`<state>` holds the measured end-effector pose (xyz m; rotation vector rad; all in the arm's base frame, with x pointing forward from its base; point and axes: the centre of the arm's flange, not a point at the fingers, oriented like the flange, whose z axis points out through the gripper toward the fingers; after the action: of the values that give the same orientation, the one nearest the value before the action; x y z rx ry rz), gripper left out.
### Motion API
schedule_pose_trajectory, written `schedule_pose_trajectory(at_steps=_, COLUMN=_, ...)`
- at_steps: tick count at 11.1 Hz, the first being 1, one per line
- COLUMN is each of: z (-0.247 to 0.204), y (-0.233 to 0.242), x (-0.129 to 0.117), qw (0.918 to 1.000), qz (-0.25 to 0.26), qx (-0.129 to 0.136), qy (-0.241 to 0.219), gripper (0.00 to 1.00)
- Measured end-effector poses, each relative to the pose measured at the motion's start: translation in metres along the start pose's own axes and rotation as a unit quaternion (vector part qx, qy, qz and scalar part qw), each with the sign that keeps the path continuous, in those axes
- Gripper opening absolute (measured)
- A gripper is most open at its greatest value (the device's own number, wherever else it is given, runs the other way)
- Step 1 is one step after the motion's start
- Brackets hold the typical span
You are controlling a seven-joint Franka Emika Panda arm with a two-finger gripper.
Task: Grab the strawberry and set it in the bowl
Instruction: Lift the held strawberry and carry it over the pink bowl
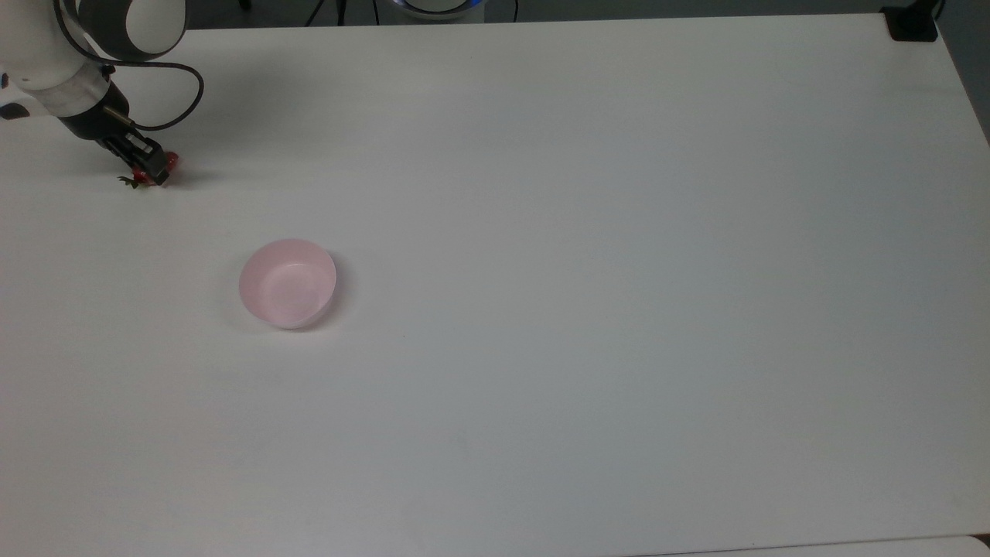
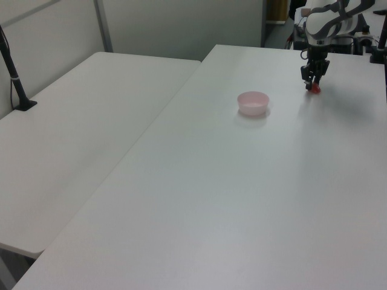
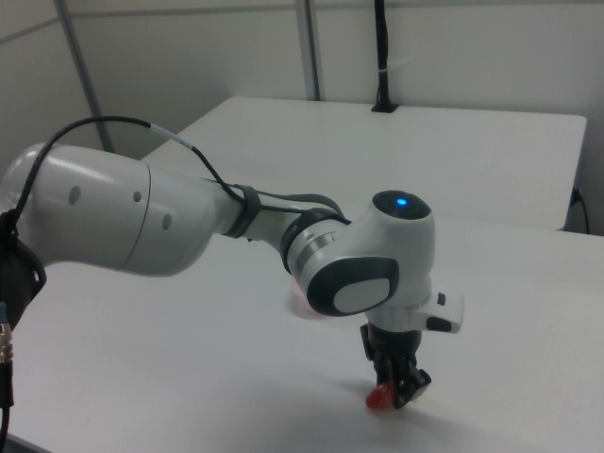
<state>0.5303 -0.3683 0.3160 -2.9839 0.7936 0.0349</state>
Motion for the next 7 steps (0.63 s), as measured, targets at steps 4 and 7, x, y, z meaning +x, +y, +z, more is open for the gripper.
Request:
schedule_pose_trajectory(at_steps=4, z=-0.029, y=-0.031, x=0.007, qw=0.9994, qz=-0.025, qx=0.003, qy=0.026, gripper=0.42)
schedule_pose_trajectory(at_steps=7, z=-0.059, y=-0.115, x=0.015, qw=0.9965, qz=-0.059, qx=0.023, qy=0.055, gripper=0.42)
